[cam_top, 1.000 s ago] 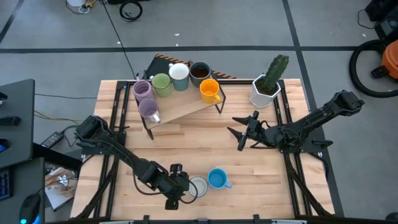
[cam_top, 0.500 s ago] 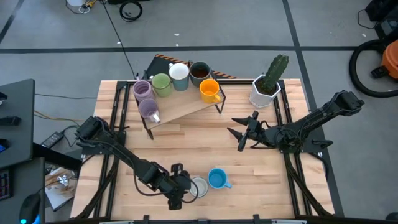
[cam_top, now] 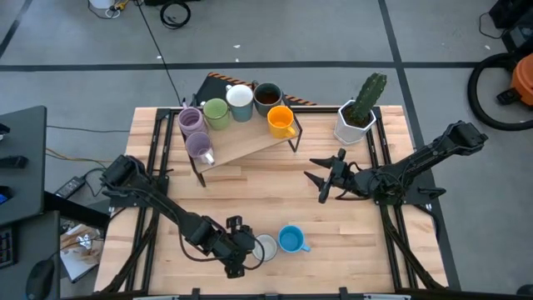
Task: Place coffee mugs
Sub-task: Put the white-blue patterned mug on the shelf
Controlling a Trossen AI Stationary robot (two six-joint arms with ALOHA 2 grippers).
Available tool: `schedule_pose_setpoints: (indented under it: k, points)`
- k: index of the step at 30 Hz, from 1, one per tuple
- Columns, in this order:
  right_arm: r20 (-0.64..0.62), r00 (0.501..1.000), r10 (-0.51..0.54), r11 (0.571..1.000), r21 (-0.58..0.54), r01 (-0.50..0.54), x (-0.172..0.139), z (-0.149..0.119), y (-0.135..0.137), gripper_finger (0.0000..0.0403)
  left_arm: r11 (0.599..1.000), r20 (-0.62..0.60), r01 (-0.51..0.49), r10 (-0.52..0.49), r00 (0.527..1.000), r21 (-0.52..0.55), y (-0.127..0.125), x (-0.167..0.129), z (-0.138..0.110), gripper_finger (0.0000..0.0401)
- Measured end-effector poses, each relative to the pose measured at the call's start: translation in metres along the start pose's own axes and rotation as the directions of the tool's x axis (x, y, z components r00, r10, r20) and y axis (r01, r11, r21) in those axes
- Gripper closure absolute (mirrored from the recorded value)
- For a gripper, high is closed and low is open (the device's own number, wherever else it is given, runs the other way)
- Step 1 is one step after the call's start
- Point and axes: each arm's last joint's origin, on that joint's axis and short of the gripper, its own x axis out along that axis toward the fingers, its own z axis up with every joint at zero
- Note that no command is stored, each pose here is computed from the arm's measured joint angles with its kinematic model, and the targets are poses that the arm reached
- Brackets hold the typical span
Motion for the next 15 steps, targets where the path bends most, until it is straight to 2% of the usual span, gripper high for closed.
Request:
schedule_pose_setpoints:
  k: [9,15]
  points:
    - [0.013,1.000,0.019,0.999,-0.048,-0.018,0.000,0.002,0.001,0.0170,0.997,-0.060,-0.069,0.067,0.996,-0.025,0.010,0.000,-0.003,0.0323]
    - [0.025,0.997,0.079,0.996,-0.041,-0.078,0.000,0.004,0.003,0.0170,0.979,-0.036,-0.191,0.189,0.981,-0.065,0.015,-0.004,-0.008,0.0323]
